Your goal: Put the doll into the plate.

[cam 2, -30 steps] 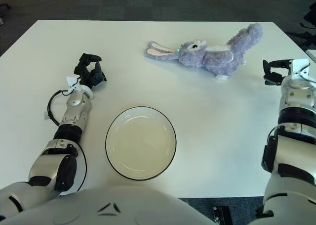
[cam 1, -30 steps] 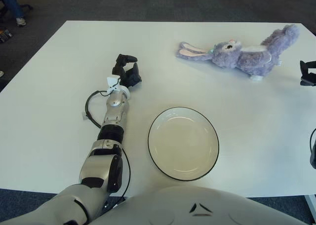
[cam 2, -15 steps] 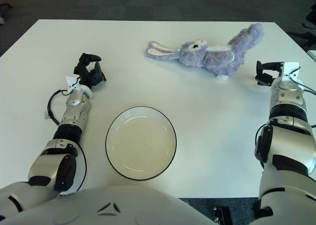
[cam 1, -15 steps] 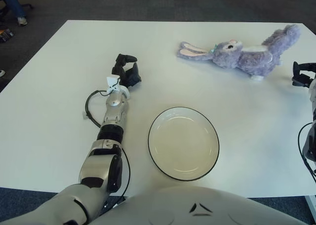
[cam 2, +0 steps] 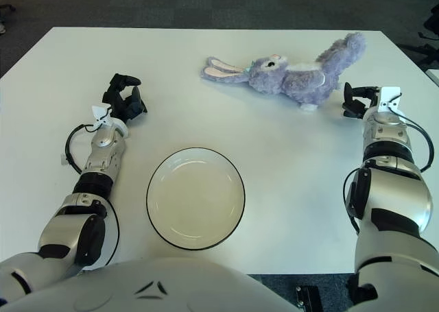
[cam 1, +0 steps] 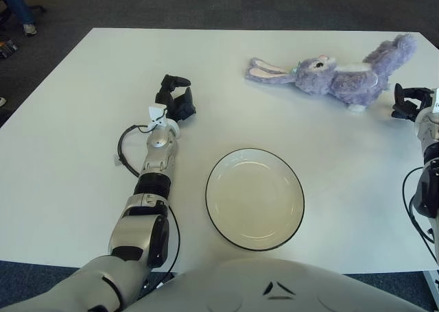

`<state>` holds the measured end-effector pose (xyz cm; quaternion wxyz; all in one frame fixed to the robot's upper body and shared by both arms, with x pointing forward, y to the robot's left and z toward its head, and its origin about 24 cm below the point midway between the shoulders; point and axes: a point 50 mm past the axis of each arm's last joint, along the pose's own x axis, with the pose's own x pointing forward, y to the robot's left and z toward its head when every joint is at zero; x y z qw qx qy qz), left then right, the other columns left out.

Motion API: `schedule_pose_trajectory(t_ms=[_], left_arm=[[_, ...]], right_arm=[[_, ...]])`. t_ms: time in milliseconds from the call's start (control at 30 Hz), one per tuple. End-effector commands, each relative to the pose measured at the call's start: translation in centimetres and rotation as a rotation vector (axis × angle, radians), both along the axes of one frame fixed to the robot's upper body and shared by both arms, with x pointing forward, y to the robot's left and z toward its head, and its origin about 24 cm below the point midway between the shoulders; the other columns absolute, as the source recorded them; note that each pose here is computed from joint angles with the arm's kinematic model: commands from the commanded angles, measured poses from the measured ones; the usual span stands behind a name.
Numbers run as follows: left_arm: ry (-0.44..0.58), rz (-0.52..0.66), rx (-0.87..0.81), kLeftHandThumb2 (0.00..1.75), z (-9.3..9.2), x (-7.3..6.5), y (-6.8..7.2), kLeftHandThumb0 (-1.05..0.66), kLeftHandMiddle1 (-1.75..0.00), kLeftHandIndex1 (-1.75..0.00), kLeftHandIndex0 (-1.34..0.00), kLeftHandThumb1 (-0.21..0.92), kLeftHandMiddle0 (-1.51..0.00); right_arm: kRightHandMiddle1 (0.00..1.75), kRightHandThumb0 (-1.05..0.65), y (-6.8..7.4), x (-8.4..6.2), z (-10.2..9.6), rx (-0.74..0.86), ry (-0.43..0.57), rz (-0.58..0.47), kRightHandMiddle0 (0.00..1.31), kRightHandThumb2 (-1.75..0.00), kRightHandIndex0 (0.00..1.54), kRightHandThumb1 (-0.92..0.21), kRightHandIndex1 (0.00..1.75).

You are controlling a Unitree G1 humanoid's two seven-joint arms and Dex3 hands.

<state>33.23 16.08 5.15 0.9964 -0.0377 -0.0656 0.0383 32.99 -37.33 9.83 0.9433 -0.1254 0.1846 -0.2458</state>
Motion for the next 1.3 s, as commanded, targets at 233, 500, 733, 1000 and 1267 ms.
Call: schedule_pose_trajectory(t_ms=[233,500,733,1000,1267], left_arm=[[0.032,0.013,0.002,0.93,-1.1,-0.6,0.0,-0.39,-1.75,-1.75,-0.38,0.62,-1.04],[0.02,0.004,0.002,0.94,-1.0,-0.6,-0.1,-0.39,-1.75,-1.75,-0.38,0.61,-1.05],[0.016,0.002,0.002,0.94,-1.0,-0.6,-0.1,-0.39,-1.75,-1.75,-0.38,0.61,-1.06],[0.012,0.001,-0.001,0.94,-1.1,-0.6,-0.2,-0.39,-1.75,-1.75,-0.38,0.61,-1.05],[0.022,-0.003,-0.007,0.94,-1.2,-0.5,-0.2,-0.39,-1.75,-1.75,-0.38,0.61,-1.04]], right_arm=[[1.63,0.0,1.2,1.1,1.0,0.024,-0.059,0.116,0.32,-0.78,0.33,-0.69,1.64],[1.61,-0.01,1.7,1.2,1.0,0.044,-0.078,0.205,0.35,-0.81,0.36,-0.66,1.62],[1.6,-0.01,2.1,1.1,0.9,0.044,-0.089,0.274,0.37,-0.82,0.38,-0.65,1.62],[1.62,-0.01,3.8,0.2,1.7,0.019,-0.133,0.412,0.37,-0.88,0.38,-0.61,1.64],[1.65,-0.01,4.4,-1.5,2.0,0.04,-0.139,0.458,0.34,-0.89,0.35,-0.63,1.67]])
